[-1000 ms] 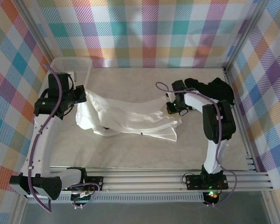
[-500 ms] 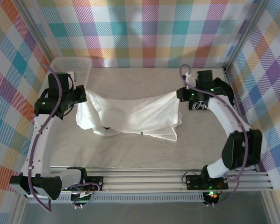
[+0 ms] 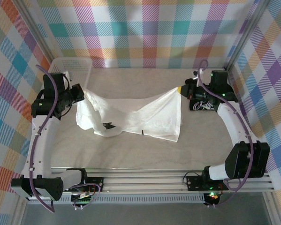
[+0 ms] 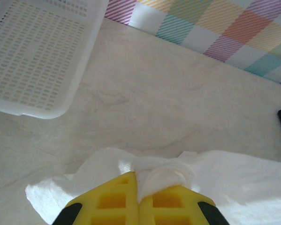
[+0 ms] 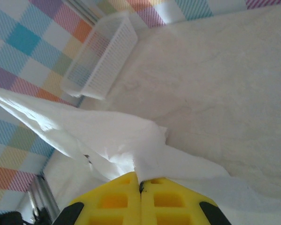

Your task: Fold the inside-out t-shirt

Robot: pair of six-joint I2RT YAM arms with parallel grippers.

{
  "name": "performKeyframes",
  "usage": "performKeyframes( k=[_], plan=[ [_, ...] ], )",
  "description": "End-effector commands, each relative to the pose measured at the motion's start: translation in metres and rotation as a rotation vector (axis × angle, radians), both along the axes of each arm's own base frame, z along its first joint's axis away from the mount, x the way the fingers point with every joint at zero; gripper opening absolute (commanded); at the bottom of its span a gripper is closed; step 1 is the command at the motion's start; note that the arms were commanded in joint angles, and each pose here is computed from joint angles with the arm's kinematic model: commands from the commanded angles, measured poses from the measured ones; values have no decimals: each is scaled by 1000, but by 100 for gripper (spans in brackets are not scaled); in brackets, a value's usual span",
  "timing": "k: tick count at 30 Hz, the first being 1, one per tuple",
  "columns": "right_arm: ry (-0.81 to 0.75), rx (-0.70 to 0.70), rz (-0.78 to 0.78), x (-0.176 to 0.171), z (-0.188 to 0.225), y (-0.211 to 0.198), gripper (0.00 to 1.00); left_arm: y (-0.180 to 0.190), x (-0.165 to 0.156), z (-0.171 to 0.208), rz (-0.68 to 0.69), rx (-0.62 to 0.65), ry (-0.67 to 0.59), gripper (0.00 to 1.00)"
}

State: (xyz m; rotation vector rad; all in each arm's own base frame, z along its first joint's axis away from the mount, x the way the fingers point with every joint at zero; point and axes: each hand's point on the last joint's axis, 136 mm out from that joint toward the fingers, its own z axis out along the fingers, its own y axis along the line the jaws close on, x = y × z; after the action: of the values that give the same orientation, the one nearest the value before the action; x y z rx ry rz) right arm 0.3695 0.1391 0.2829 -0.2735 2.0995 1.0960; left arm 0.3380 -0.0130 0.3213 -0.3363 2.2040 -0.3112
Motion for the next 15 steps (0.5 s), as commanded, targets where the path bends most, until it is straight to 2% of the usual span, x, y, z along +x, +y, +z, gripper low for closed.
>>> performKeyframes(
  k=[1,9,12,15],
  plan=[
    [-170,111,4,-13,72,-13,0,5,-2,44,35,-101,-135,0],
    [-369,136,-237,-43,167,-80,0,49,-24,131,176,-190,-336,0],
    [-461,112,-276,-69,200,-85,0,58,-43,174,206,-200,-425,0],
    [-555,56,-293,-103,231,-78,0,55,-70,219,218,-145,-520,0]
  ],
)
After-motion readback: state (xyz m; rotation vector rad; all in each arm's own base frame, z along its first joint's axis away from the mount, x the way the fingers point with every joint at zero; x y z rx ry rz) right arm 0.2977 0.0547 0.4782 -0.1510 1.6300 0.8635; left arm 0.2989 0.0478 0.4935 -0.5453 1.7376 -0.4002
